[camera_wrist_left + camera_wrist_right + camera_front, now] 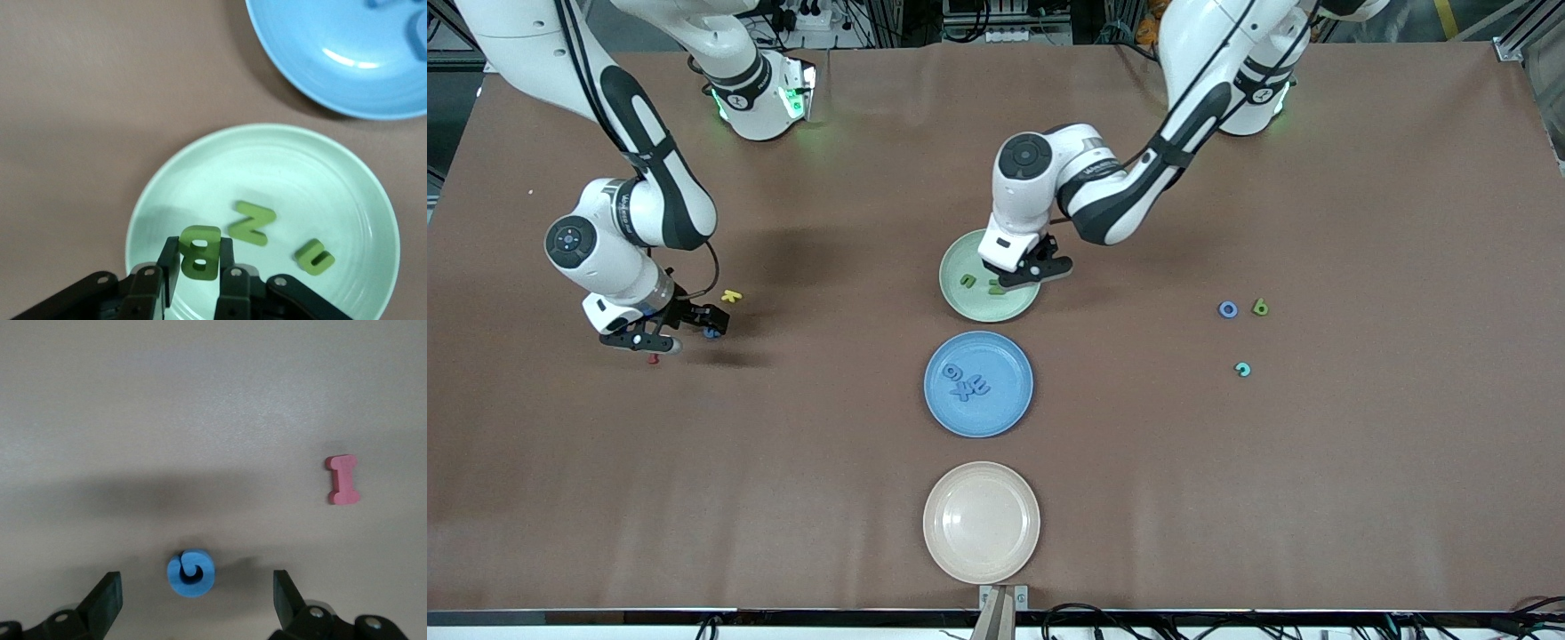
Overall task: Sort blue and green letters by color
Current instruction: 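Carry the green B onto the green plate and open the left gripper, then grasp the blue G with the right gripper while the left gripper returns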
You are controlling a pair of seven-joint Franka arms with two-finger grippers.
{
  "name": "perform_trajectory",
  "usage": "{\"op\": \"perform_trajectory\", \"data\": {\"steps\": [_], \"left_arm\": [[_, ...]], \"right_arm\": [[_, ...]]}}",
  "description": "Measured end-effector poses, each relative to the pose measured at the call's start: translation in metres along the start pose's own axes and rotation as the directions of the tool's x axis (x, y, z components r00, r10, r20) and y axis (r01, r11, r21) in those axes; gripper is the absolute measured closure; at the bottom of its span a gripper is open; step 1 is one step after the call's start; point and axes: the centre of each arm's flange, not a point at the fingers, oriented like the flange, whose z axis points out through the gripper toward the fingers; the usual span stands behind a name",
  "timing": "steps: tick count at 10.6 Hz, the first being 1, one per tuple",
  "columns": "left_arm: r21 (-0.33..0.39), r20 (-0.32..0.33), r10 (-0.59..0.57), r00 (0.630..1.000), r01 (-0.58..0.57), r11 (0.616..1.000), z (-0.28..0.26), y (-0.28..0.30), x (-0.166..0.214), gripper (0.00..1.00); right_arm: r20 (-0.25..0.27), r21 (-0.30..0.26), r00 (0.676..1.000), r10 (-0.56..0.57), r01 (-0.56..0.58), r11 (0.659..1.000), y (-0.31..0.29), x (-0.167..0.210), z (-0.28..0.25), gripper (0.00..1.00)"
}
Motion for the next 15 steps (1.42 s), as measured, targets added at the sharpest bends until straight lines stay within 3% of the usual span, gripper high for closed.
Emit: {"op": "perform_trajectory", "data": {"steps": [3,4,8,12,15], "left_arm": [[0.016,-0.023,-0.013,1.0,0.013,1.0,0.013,0.012,-0.014,0.69],[0.018,-0.039,-0.011,0.999,0.012,1.0,0.013,0.011,-0.007,0.57],[0.102,-0.083,-0.024,0.996,0.033,0.994,-0.004,-0.011,0.045,0.03],[0.195,-0.053,0.146,0.988,-0.133,0.972,-0.04,-0.098,0.163,0.0],[0.239,0.007,0.233,0.973,-0.228,0.944,-0.04,-0.169,0.202,0.0]], "right_arm": [[-0.012,-0.004,1.0,0.002,-0.002,1.0,0.002,-0.004,0.018,0.0],[-0.008,-0.005,1.0,0.001,-0.001,1.0,0.002,-0.005,0.022,0.04],[-0.016,-0.002,1.0,-0.008,0.008,1.0,-0.003,-0.004,0.021,0.63],[-0.027,0.001,0.999,-0.019,0.019,1.0,-0.009,0.006,0.014,0.65],[-0.005,0.007,1.0,-0.001,0.001,1.0,-0.038,0.037,-0.013,0.65]]}}
